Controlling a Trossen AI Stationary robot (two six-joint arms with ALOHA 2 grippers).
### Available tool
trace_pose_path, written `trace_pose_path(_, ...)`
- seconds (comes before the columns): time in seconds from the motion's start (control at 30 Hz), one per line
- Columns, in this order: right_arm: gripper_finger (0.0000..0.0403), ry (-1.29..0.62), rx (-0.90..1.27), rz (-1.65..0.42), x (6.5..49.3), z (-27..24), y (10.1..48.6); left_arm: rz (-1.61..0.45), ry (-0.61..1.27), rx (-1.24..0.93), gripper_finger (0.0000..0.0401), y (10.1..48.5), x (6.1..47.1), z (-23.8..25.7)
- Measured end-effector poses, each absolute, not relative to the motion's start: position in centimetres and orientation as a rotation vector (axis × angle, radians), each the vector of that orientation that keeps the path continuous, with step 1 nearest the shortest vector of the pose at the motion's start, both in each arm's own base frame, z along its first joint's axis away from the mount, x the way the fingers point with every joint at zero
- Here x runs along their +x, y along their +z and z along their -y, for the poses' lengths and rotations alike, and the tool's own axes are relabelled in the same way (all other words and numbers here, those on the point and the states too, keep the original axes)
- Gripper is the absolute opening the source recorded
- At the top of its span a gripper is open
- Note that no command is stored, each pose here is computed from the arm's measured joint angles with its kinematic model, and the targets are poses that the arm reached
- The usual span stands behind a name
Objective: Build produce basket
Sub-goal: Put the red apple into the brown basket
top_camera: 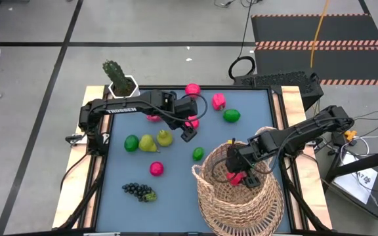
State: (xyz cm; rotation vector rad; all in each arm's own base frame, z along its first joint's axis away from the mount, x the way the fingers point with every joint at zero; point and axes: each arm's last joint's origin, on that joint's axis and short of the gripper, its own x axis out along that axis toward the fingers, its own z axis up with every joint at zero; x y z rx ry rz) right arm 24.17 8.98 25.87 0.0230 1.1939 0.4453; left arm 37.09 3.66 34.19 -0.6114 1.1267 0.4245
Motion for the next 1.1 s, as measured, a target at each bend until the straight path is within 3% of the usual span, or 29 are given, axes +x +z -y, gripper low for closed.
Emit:
trace_pose_path(0.2, 0.0356, 0.431, 0.052, -1.174, 23.9, -8.9, 26.5, -1.149, 0.429, -0.613, 0.0399, 34.1, 36.9, -3.4)
trace_pose_path(0.7, 0.0328, 0.312, 0.329, -0.838, 20.3, -7.5, 32.9, -1.358, 0.462, -0.571, 0.0399, 33.6, 35.2, 0.0)
trace_pose_path(1.1, 0.0322, 0.120, 0.489, -0.489, 17.3, -5.7, 37.0, -1.662, 0.514, -0.641, 0.0399, 27.2, 33.1, 4.0)
